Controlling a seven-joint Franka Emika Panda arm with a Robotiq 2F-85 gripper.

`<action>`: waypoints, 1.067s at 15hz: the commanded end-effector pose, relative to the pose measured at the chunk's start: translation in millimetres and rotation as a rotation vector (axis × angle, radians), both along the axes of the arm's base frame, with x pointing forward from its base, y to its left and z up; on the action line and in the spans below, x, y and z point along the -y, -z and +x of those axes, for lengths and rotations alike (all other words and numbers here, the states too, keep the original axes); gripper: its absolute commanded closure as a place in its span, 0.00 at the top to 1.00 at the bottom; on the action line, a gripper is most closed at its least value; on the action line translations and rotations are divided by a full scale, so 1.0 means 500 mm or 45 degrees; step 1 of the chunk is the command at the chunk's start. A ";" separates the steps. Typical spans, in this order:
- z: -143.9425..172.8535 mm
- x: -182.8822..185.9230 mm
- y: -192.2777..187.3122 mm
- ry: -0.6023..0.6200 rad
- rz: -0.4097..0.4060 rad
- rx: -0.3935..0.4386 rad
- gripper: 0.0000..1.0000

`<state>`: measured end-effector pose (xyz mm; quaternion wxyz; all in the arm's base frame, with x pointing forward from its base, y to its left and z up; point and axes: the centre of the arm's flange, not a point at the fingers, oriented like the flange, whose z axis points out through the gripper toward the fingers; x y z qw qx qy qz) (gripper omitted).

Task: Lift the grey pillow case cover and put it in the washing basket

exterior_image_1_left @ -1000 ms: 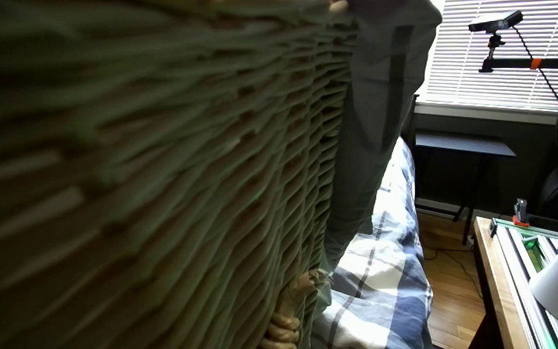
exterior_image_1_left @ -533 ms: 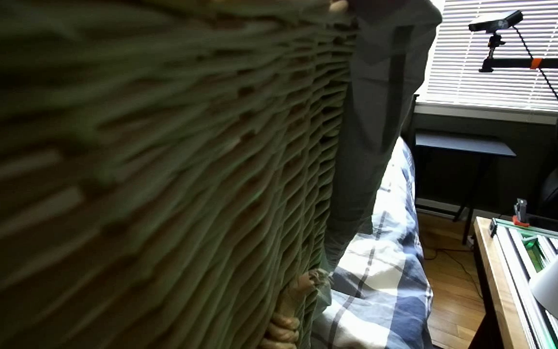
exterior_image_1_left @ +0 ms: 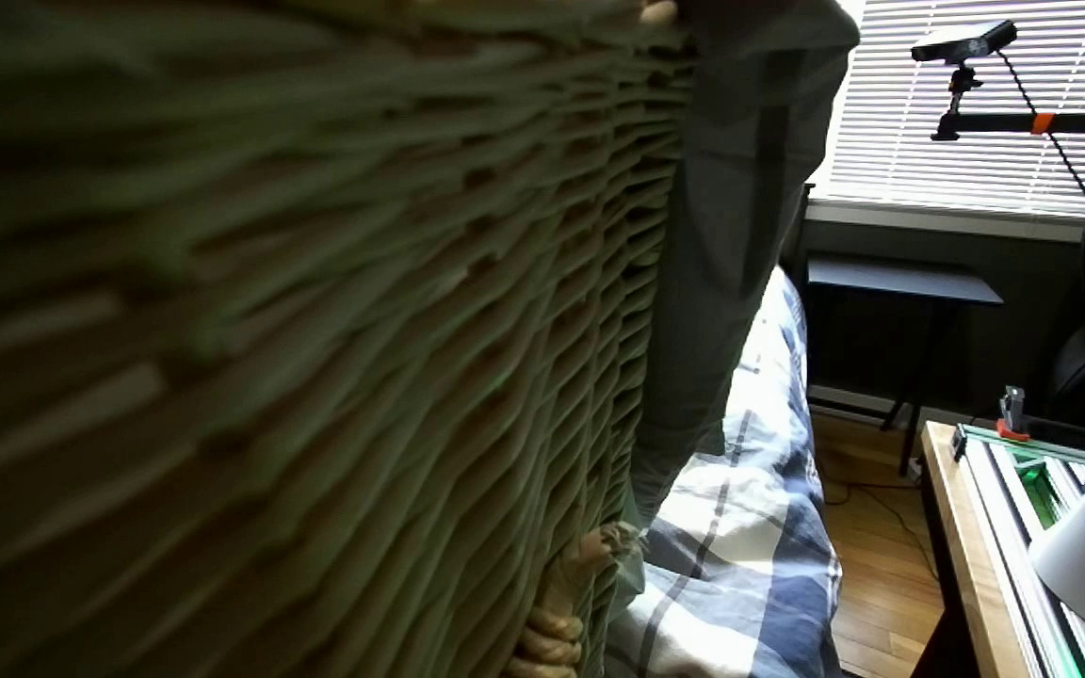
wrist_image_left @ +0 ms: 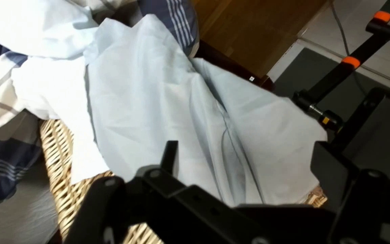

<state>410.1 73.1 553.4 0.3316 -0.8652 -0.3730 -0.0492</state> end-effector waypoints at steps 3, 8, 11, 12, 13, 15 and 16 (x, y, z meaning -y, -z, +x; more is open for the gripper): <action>-0.042 -0.005 0.143 -0.119 0.172 -0.056 1.00; -0.060 0.005 0.245 -0.023 0.268 0.042 1.00; -0.057 -0.005 0.297 0.030 0.247 0.187 1.00; -0.054 -0.011 0.310 0.048 0.253 0.232 1.00; -0.051 -0.018 0.320 0.067 0.242 0.282 1.00; -0.048 -0.038 0.335 0.053 0.246 0.352 1.00; -0.049 -0.050 0.341 0.026 0.256 0.379 1.00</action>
